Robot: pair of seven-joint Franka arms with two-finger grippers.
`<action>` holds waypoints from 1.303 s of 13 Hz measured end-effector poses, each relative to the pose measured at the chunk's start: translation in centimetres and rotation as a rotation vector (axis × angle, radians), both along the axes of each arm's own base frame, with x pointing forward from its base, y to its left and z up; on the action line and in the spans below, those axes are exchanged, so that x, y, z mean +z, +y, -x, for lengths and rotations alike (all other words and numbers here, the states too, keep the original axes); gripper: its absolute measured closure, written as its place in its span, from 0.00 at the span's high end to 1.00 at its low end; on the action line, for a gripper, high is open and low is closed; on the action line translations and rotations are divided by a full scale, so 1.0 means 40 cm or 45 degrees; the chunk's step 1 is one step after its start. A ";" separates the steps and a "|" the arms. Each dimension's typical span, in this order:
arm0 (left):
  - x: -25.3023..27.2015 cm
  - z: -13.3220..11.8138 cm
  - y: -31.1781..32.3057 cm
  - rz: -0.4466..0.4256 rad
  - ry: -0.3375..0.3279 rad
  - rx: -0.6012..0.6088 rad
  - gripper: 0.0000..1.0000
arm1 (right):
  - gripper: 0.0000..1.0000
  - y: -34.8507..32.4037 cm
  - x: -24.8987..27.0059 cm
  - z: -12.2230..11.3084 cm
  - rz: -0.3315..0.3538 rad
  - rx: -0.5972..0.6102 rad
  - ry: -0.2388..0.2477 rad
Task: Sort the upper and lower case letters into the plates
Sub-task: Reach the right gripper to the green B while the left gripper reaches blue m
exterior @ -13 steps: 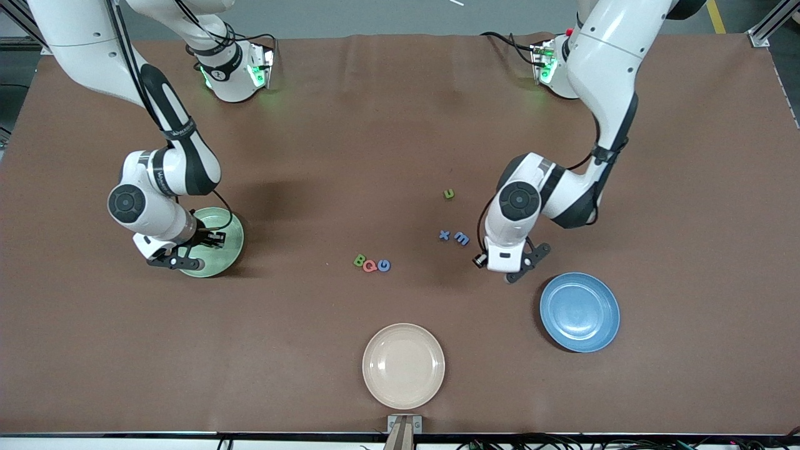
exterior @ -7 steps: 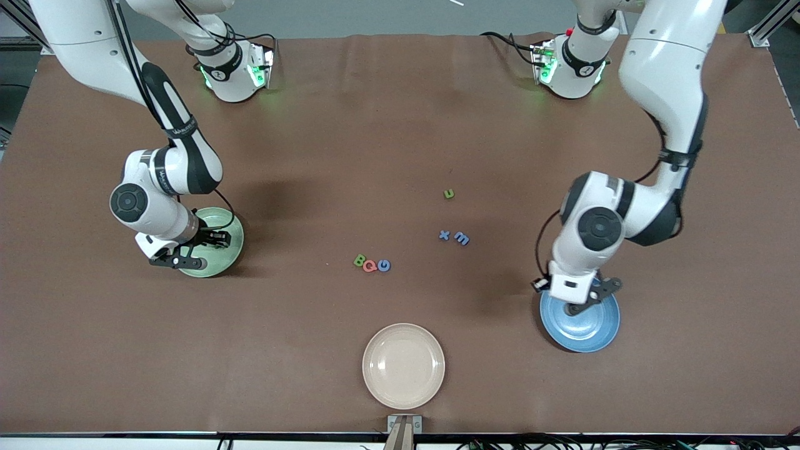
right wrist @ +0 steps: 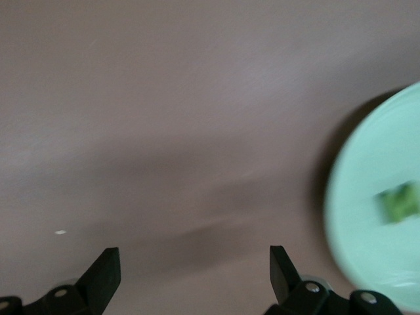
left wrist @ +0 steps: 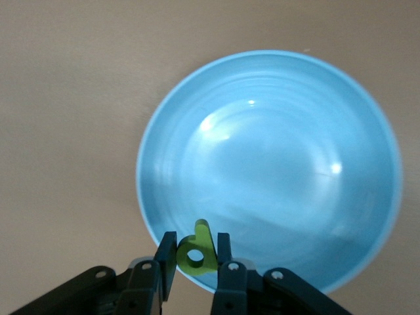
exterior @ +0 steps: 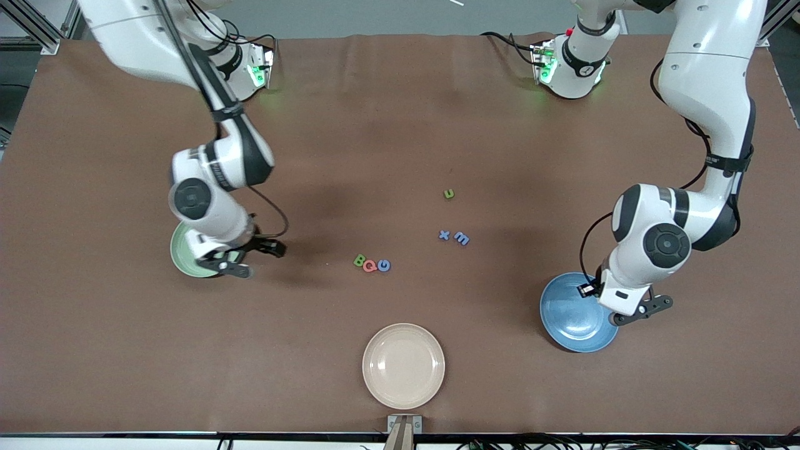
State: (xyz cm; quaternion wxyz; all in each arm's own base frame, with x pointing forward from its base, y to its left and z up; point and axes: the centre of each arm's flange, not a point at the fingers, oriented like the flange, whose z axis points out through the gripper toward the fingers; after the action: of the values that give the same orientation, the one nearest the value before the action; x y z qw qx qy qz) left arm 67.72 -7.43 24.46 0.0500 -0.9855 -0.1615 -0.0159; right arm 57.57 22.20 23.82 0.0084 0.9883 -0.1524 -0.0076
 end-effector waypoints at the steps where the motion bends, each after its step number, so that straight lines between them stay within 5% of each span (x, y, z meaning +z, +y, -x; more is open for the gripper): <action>1: -0.019 -0.002 0.015 0.003 0.003 0.000 0.29 | 1.00 0.065 -0.028 0.006 -0.001 -0.041 -0.006; 5: -0.076 0.002 0.001 0.015 0.017 -0.014 0.33 | 1.00 0.251 -0.085 -0.036 -0.017 -0.143 -0.060; 11: 0.011 -0.025 -0.093 0.064 -0.057 -0.027 0.97 | 1.00 0.308 -0.117 -0.077 -0.006 -0.207 -0.111; 17: -0.001 0.137 -0.529 0.151 0.004 0.229 1.00 | 1.00 0.397 -0.168 -0.024 0.033 -0.223 -0.116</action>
State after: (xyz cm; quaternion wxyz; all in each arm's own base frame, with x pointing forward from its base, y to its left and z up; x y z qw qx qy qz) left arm 62.25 -28.59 24.43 -0.0069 -0.9682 -0.2499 -0.0003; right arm 58.51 38.08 17.11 0.0137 0.9703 -0.2384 0.0388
